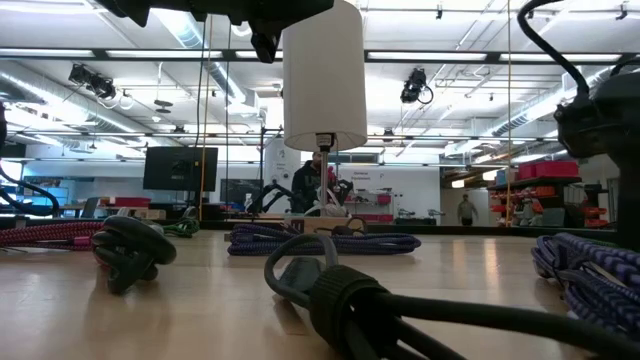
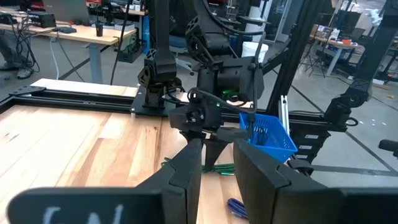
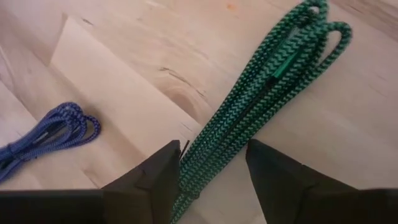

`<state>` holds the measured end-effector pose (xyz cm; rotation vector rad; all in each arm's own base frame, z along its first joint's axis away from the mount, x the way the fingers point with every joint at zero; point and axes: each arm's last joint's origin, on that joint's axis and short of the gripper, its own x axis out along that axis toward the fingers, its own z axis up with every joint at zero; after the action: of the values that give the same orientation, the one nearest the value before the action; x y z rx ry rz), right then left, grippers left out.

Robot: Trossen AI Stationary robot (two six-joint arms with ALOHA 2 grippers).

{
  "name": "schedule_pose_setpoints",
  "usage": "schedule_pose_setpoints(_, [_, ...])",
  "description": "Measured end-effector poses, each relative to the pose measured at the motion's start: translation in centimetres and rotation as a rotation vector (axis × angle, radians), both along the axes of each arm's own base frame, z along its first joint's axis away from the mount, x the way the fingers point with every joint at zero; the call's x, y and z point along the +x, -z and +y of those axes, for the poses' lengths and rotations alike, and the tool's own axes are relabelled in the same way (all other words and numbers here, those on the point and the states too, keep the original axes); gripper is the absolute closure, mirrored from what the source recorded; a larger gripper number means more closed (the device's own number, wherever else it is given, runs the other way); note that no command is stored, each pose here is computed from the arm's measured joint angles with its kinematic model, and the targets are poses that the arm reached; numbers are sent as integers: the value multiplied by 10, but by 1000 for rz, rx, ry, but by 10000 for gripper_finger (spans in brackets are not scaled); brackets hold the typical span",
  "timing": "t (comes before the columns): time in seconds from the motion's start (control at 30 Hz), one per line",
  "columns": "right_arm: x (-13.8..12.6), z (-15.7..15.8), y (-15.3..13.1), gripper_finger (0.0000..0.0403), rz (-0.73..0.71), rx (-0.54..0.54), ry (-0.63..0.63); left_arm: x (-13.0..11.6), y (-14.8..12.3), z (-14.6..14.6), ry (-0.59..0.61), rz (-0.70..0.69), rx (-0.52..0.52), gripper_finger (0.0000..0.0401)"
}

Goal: Pick & Place USB Port
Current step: Put the black and green charger cable into the orange bin

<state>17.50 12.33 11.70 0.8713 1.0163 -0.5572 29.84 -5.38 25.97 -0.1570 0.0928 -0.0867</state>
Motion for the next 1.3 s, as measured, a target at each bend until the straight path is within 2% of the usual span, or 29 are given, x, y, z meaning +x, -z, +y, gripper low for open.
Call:
schedule_pose_setpoints(0.13, [-1, -1, 2, 264, 25, 5, 31, 0, 0, 0, 0, 0, -1, 302])
schedule_pose_setpoints(0.27, [-4, -3, 3, 368, 62, -9, 20, 0, 0, 0, 0, 1, -1, 302])
schedule_pose_setpoints(0.3, [-5, -3, 3, 382, 67, -22, 10, 0, 0, 0, 0, 1, -1, 302])
schedule_pose_setpoints(0.4, [-5, -3, 3, 388, 65, -24, 6, 0, 0, 0, 0, 1, -2, 302])
schedule_pose_setpoints(0.53, [-1, -1, -10, 397, 30, -34, -67, 0, 0, 0, 0, 1, -1, 302])
schedule_pose_setpoints(0.8, [4, -14, -68, 401, -57, -218, -74, 0, 0, 0, -1, 1, -1, 302])
schedule_pose_setpoints(0.97, [11, -22, -110, 402, -205, -357, -84, 0, 0, 0, -1, -2, -2, 302])
schedule_pose_setpoints(1.1, [23, -24, -145, 403, -387, -487, -105, 0, 0, 0, -1, -5, -3, 302])
schedule_pose_setpoints(1.3, [53, -21, -184, 403, -697, -649, -240, 0, -2, 0, -1, -17, -5, 302])
